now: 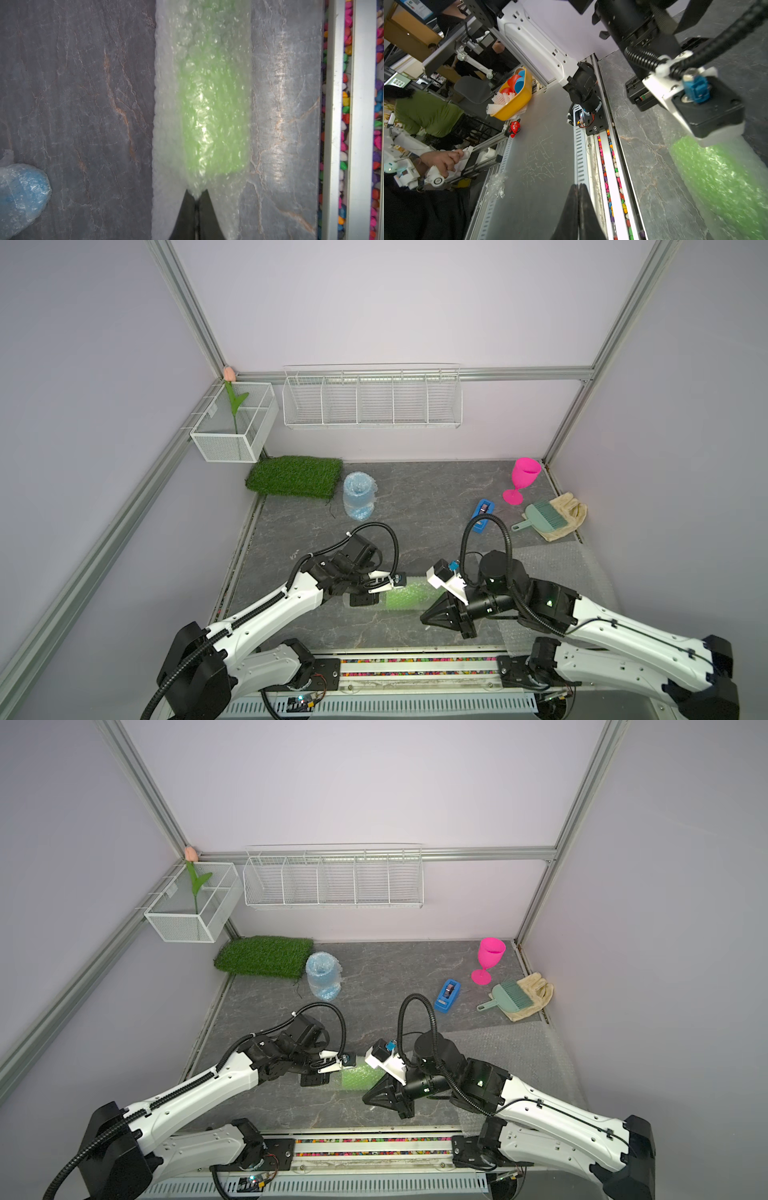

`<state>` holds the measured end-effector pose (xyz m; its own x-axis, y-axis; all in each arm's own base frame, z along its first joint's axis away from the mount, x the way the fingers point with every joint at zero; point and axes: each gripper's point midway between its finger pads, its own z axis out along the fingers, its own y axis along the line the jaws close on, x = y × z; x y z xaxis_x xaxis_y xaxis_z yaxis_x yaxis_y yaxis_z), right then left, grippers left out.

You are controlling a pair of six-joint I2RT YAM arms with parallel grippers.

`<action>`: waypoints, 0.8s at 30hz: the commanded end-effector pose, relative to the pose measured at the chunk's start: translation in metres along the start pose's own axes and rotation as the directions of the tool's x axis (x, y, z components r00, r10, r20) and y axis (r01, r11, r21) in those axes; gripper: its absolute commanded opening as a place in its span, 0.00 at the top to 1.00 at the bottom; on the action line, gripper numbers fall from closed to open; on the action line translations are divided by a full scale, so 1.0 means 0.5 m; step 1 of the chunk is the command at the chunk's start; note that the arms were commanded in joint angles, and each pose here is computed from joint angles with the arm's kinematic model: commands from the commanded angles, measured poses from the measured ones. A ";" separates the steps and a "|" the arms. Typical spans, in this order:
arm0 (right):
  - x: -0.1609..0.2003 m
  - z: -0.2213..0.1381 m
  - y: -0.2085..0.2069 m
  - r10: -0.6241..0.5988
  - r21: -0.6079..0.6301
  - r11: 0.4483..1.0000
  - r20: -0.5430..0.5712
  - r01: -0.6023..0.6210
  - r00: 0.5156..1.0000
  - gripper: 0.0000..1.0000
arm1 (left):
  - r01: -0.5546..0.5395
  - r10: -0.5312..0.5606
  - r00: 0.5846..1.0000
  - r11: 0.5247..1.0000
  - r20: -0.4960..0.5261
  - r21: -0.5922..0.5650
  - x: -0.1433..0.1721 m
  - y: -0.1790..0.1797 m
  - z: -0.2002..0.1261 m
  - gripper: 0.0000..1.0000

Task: Wrap wine glasses in bubble wrap
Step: Stick the tape on the bubble wrap.

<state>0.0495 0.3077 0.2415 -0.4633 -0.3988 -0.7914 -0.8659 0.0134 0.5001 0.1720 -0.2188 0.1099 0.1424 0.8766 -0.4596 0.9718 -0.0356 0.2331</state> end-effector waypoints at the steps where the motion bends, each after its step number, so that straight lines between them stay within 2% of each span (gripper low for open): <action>1: -0.008 0.013 -0.009 -0.095 0.007 0.996 0.041 0.094 0.995 0.93 | -0.022 0.022 0.999 1.000 0.049 -0.003 -0.014 -0.005 -0.007 0.94; 7: -0.017 0.025 -0.092 -0.159 0.162 0.976 0.064 0.147 0.985 0.93 | -0.049 0.049 0.997 0.999 0.060 -0.006 -0.012 -0.010 -0.003 0.97; 14: -0.044 0.014 -0.218 -0.142 0.324 0.941 0.103 0.102 0.984 0.93 | -0.051 0.050 0.997 0.999 0.066 0.005 -0.012 -0.015 -0.002 0.98; 24: -0.057 0.014 -0.347 -0.089 0.408 0.911 0.054 0.059 0.995 0.93 | -0.057 0.054 0.996 0.997 0.072 0.045 -0.009 -0.034 0.004 1.00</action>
<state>0.1991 0.3180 0.1654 -0.4439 -0.3526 -0.8238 -0.8732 0.3764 0.3095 0.1622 -0.2219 0.1061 0.1803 0.8491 -0.4964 0.9711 -0.0734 0.2271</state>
